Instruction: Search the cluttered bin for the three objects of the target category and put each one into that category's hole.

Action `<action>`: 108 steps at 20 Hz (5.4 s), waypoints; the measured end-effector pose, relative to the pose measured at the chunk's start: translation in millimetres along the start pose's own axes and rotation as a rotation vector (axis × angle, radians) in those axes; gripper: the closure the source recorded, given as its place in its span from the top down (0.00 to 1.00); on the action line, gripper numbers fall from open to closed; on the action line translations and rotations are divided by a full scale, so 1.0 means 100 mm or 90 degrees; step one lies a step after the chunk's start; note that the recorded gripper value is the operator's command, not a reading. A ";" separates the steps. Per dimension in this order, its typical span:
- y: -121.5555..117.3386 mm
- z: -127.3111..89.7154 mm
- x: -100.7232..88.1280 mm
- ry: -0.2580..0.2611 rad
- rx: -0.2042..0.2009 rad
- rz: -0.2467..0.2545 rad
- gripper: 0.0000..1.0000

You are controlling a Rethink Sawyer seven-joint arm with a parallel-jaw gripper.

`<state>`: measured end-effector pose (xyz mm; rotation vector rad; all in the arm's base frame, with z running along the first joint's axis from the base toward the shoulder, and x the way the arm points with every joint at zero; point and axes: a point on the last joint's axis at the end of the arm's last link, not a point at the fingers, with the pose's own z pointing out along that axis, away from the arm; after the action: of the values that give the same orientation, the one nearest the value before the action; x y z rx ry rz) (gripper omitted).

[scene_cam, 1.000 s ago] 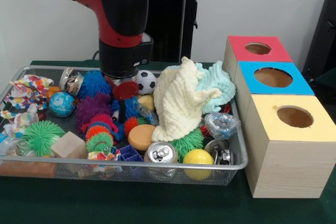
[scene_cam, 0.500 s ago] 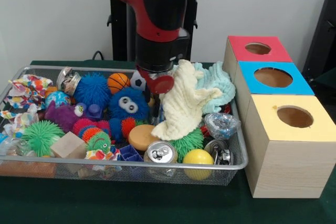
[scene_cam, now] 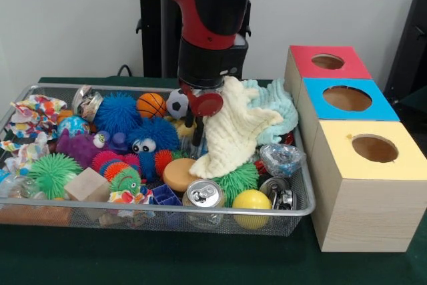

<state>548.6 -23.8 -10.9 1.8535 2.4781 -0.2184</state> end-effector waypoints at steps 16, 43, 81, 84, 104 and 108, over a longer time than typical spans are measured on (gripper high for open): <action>-0.63 0.12 -1.11 0.011 0.052 -0.008 1.00; -0.85 0.55 -1.95 0.073 0.103 -0.217 1.00; 0.10 -0.87 -1.60 0.003 0.008 -0.312 1.00; 0.10 -0.74 -1.41 0.007 -0.016 -0.322 1.00; -0.32 -0.27 -0.11 0.062 -0.046 -0.452 1.00; -0.58 -0.23 0.08 0.065 -0.045 -0.487 1.00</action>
<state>492.3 -28.6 15.6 0.8249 3.0880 -0.0492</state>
